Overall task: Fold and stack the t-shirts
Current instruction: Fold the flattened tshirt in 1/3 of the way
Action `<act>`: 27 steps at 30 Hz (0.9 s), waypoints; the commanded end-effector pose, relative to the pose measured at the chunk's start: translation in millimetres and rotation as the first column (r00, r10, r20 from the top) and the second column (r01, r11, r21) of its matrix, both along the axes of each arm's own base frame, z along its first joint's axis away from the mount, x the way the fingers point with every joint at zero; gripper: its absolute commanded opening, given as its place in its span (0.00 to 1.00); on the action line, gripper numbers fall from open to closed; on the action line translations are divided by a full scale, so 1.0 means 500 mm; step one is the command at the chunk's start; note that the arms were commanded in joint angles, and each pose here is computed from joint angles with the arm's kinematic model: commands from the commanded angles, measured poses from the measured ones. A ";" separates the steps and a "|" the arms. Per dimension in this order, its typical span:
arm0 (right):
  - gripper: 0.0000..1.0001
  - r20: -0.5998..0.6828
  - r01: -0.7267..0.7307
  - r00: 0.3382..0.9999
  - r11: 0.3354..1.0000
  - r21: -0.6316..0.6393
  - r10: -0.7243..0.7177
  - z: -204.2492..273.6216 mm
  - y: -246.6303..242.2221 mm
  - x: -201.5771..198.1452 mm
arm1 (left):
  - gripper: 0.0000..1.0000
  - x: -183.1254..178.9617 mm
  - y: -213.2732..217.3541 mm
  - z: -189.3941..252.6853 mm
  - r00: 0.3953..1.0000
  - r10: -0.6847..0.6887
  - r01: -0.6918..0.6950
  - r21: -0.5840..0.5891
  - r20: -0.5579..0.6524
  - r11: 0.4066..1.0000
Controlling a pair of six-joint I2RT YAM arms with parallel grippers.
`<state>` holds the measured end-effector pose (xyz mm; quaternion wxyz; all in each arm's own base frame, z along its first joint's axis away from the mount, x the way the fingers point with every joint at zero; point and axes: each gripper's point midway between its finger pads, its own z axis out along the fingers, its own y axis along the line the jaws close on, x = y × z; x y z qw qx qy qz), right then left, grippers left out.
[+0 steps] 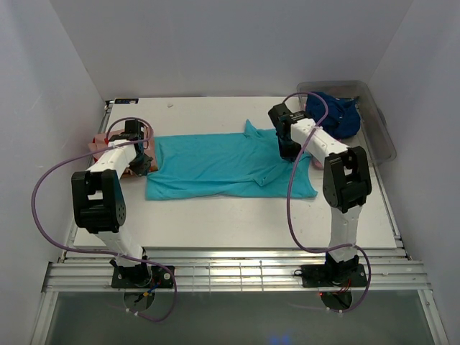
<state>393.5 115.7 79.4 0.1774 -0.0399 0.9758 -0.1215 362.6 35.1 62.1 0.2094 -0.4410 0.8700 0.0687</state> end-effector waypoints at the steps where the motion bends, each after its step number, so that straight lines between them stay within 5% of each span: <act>1: 0.08 0.067 0.037 0.997 0.999 -0.002 -0.036 0.027 -0.015 0.043 | 0.00 0.043 0.003 0.038 0.996 -0.006 0.006 -0.003 0.092 1.000; 4: 0.09 0.057 0.036 0.998 0.999 -0.003 -0.035 0.017 -0.017 0.052 | 0.04 0.053 0.000 0.039 0.995 -0.034 0.035 -0.002 0.098 0.999; 8: 0.27 0.019 0.021 1.000 1.000 0.000 -0.021 -0.010 -0.014 0.051 | 0.13 0.049 0.001 0.028 0.995 -0.061 0.061 0.002 0.076 0.998; 9: 0.34 0.012 0.019 1.000 1.000 0.000 -0.019 -0.015 -0.013 0.049 | 0.23 0.045 0.001 0.027 0.995 -0.062 0.062 0.004 0.076 0.998; 10: 0.40 0.028 0.016 0.999 1.000 0.002 -0.016 -0.017 -0.012 0.057 | 0.54 0.042 0.002 0.029 0.995 -0.063 0.063 0.006 0.076 0.998; 11: 0.48 0.036 0.015 0.999 1.000 -0.002 -0.015 -0.016 -0.013 0.060 | 0.66 0.040 0.003 0.031 0.995 -0.063 0.062 0.011 0.079 0.998; 14: 0.53 0.102 0.034 0.994 0.999 -0.023 -0.031 0.014 -0.026 0.083 | 0.79 0.038 0.009 0.066 0.991 -0.062 0.056 0.047 0.121 0.997; 18: 0.53 0.255 0.013 0.967 0.999 0.037 -0.022 0.094 -0.020 0.097 | 0.80 0.041 0.008 0.159 0.968 -0.068 0.044 0.103 0.241 0.994; 22: 0.51 0.307 -0.089 0.951 0.981 0.170 0.033 0.131 0.022 0.063 | 0.74 0.032 -0.117 0.236 0.907 -0.217 0.187 0.115 0.360 0.976; 23: 0.50 0.284 -0.105 0.958 0.976 0.191 0.047 0.116 0.030 0.049 | 0.69 0.029 -0.152 0.235 0.896 -0.253 0.233 0.100 0.365 0.967; 27: 0.49 0.204 -0.206 0.968 0.922 0.327 0.144 0.087 0.097 -0.005 | 0.26 0.004 -0.315 0.179 0.836 -0.431 0.444 0.044 0.340 0.895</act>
